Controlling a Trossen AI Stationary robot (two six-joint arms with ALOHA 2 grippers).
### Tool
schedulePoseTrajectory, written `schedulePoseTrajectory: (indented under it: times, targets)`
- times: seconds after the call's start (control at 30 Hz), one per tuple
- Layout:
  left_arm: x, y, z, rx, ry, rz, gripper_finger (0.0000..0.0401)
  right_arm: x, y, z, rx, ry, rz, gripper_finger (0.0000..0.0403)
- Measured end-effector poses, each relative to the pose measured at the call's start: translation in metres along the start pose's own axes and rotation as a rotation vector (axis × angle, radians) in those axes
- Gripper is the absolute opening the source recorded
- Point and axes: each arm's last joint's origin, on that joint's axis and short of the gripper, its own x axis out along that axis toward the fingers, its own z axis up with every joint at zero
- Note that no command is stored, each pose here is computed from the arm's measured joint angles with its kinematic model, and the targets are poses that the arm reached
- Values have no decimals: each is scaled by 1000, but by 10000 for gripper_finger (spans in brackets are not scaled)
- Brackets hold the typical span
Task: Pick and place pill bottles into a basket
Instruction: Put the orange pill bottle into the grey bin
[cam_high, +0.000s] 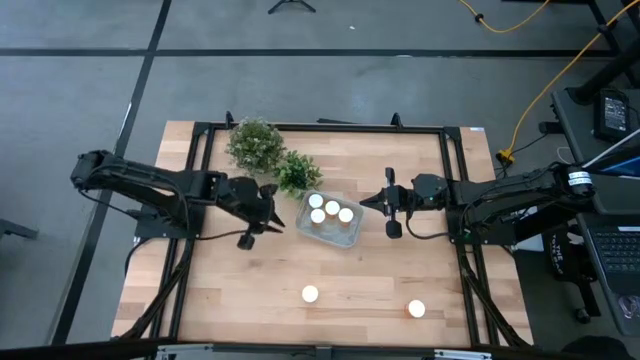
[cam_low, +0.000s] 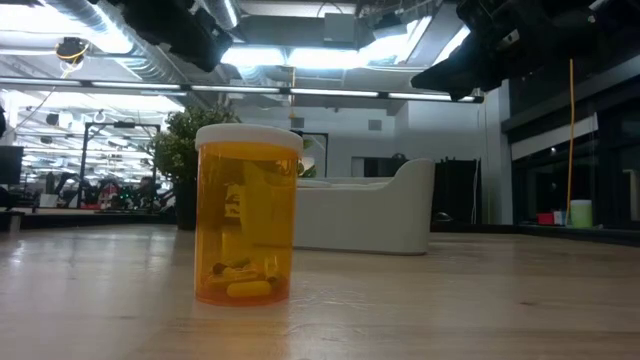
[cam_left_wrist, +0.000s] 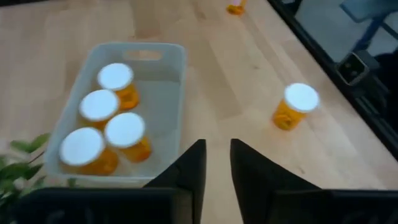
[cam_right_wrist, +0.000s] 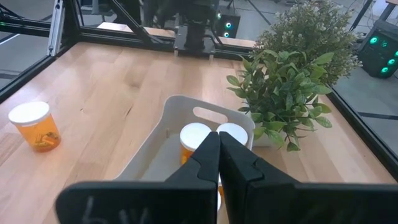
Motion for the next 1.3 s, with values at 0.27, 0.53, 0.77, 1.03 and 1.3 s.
schedulePoseTrajectory:
  times: [0.27, 0.53, 0.77, 1.03, 1.3]
  targets:
    - [15, -30, 8, 92, -52, -91, 150, 0, 0, 0, 3, 1, 0, 10]
    - [35, -61, 6, 163, -31, -133, 227, 0, 0, 0, 63, 0, 0, 10]
    - [49, -85, 3, 197, -32, -207, 266, 0, 0, 0, 110, 0, 0, 10]
    - [71, -101, -1, 207, -39, -120, 280, 0, 0, 0, 140, -2, 0, 10]
    - [99, -104, -11, 109, -12, -55, 281, 0, 7, 1, 153, -3, 31, 10]
